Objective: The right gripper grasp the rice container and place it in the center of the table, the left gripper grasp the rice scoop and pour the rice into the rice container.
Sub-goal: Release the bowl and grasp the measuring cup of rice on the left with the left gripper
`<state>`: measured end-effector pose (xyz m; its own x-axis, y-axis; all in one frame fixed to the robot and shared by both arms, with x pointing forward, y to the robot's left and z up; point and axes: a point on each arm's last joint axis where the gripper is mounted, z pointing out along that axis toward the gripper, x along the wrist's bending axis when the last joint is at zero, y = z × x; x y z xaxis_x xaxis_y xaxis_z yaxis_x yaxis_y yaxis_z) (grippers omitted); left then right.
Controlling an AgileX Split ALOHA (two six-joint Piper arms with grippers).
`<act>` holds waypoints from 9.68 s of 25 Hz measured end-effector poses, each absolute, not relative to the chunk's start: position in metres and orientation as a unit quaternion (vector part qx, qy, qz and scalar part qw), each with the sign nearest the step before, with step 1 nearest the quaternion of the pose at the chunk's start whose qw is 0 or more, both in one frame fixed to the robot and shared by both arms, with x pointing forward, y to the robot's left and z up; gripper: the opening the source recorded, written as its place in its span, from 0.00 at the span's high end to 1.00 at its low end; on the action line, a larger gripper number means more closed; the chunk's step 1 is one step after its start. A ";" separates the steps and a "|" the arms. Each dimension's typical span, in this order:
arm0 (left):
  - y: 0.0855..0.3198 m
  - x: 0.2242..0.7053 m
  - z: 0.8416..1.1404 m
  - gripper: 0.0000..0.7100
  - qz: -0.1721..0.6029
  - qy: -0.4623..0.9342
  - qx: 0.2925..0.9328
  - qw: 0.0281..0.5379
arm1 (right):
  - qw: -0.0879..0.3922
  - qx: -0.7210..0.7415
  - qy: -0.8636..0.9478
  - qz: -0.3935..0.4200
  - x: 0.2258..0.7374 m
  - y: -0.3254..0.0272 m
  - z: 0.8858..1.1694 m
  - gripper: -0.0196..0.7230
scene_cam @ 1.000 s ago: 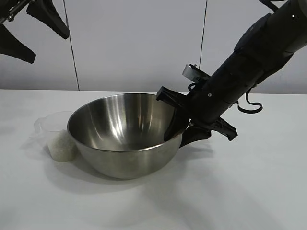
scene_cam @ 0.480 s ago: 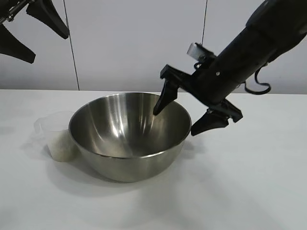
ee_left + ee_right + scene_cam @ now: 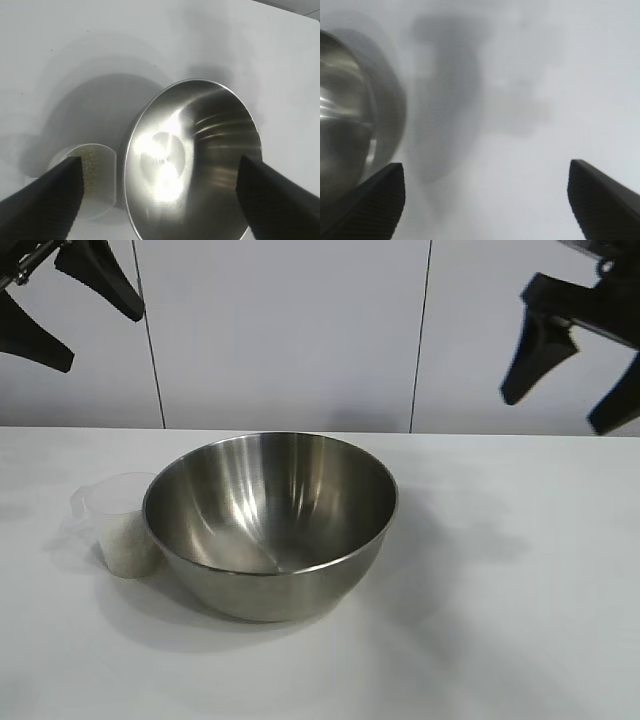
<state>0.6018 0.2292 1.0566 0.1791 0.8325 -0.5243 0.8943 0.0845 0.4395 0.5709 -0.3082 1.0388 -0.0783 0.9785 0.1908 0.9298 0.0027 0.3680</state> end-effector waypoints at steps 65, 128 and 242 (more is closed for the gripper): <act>0.229 0.602 1.057 0.15 -0.042 0.639 0.675 0.365 | 0.361 0.648 0.578 0.341 0.239 -0.293 1.043 0.27; 0.251 0.466 0.897 0.36 0.440 0.468 0.654 0.400 | 0.363 0.640 0.573 0.360 0.235 -0.290 1.043 0.27; 0.235 0.538 0.833 0.36 0.400 0.439 0.695 0.404 | 0.358 0.640 0.572 0.366 0.235 -0.289 1.044 0.28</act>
<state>0.5377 0.2350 0.8335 0.2947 0.9343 0.2005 0.2877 -0.2868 0.9137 0.2351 -0.2889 1.0437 0.0769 0.9953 0.0587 0.4707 -0.0882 0.8779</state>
